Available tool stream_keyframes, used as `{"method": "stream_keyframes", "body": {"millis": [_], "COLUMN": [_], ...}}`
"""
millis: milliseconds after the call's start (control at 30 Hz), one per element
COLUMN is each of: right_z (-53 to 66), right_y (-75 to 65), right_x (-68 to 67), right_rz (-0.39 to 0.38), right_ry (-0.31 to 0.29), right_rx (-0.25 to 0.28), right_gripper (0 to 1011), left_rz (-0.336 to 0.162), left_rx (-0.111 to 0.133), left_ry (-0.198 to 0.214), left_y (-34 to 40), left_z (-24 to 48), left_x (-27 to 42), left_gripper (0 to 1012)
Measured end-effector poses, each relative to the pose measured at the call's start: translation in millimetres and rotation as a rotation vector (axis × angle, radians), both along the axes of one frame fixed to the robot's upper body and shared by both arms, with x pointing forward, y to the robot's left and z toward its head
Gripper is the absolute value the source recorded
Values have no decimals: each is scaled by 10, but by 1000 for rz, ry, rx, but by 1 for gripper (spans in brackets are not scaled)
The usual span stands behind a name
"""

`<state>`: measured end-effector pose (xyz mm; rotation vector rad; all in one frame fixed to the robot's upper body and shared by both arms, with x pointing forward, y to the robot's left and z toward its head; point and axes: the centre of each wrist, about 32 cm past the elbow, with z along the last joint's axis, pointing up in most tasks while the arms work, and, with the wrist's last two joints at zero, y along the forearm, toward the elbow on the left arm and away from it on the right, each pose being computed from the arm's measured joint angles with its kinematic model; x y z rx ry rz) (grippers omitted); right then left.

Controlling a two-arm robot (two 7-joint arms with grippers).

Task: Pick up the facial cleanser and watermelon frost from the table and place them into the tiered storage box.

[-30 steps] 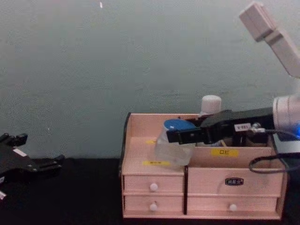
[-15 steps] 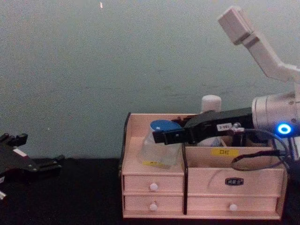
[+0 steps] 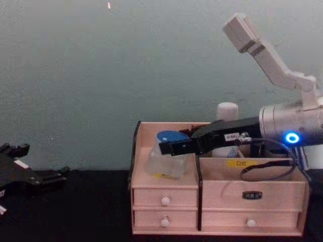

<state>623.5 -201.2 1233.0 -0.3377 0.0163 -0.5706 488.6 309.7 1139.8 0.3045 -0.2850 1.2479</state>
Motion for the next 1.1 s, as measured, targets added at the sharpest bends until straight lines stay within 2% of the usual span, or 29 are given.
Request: {"method": "stream_keyframes", "body": {"millis": [467, 1100], "right_z": [-26, -63], "right_y": [30, 42], "right_x": [89, 112], "right_rz": [-19, -45], "right_ry": [21, 29], "right_rx": [9, 9], "right_gripper": [708, 707], "left_rz": [0, 0], "left_rx": [0, 0], "left_ry": [0, 0], "left_y": [0, 0], "left_z": [0, 0], "left_x": [0, 0], "left_gripper": [1001, 1002]}}
